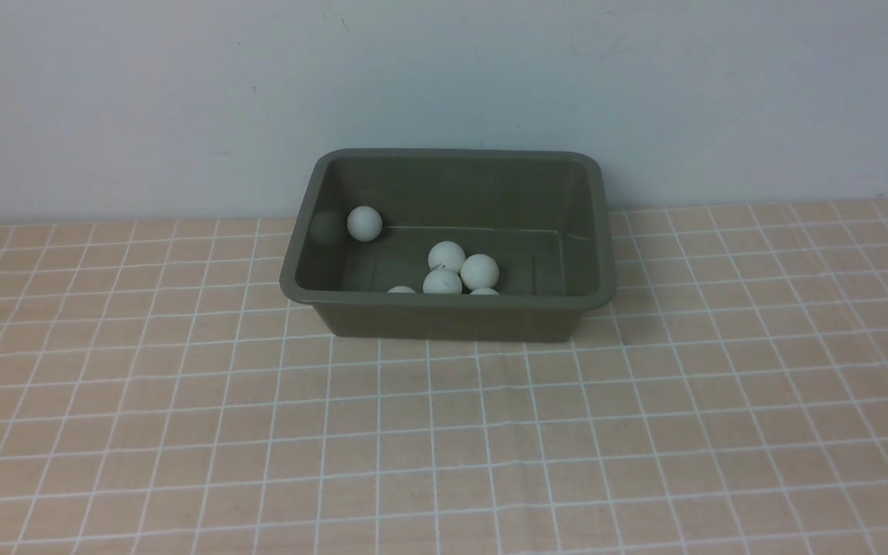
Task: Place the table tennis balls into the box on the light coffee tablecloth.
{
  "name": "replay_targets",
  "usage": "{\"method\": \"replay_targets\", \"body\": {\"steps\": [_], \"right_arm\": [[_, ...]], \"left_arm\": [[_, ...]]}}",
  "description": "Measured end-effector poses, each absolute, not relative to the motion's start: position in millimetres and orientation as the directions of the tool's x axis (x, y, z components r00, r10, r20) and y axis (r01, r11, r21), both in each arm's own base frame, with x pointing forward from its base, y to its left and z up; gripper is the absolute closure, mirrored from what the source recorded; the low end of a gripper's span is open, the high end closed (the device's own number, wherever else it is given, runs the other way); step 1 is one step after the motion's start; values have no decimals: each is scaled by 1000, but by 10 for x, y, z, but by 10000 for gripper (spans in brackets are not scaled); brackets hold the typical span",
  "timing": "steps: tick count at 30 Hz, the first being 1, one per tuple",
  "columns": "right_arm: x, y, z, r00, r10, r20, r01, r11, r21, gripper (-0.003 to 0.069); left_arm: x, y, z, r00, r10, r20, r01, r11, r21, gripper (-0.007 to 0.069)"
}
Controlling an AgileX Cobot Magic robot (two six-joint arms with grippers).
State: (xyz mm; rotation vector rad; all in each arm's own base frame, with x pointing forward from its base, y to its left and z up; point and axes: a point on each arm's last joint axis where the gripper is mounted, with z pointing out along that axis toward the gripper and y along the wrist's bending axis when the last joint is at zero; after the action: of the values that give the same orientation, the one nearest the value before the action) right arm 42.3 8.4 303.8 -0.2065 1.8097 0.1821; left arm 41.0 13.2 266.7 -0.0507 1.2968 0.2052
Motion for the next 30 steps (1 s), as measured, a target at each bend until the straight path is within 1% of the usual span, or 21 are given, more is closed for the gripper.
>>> {"method": "replay_targets", "body": {"steps": [2,5,7,8,10,14,17,21,23,30], "right_arm": [[423,84,3038,-241,-44,-970,-236,972,15,676],[423,84,3038,-241,-44,-970,-236,972,15,676],[423,84,3038,-241,-44,-970,-236,972,15,676],[423,84,3038,-241,-44,-970,-236,972,15,676],[423,84,3038,-241,-44,-970,-236,972,15,676],[423,84,3038,-241,-44,-970,-236,972,15,676],[423,84,3038,-241,-44,-970,-236,972,15,676],[423,84,3038,-241,-44,-970,-236,972,15,676],[423,84,3038,-241,-44,-970,-236,972,15,676],[423,83,3038,-240,-45,-970,-236,972,13,676]], "left_arm": [[423,138,2624,255,73,-964,-172,985,29,692],[469,123,2480,246,-17,-969,-133,990,-51,692],[486,110,2423,237,-30,-971,-116,992,-59,692],[511,84,2330,213,-25,-977,-90,995,-45,692],[537,50,2217,173,-82,-982,-46,995,-91,692],[564,13,2053,85,-112,-990,-10,994,-113,692],[566,-1,2022,50,-91,-995,0,996,-91,692],[567,-16,1975,0,0,-1000,13,1000,0,692],[567,-20,1958,-19,27,-999,17,1000,26,692],[565,-31,1921,-58,48,-997,31,998,46,692]]}}
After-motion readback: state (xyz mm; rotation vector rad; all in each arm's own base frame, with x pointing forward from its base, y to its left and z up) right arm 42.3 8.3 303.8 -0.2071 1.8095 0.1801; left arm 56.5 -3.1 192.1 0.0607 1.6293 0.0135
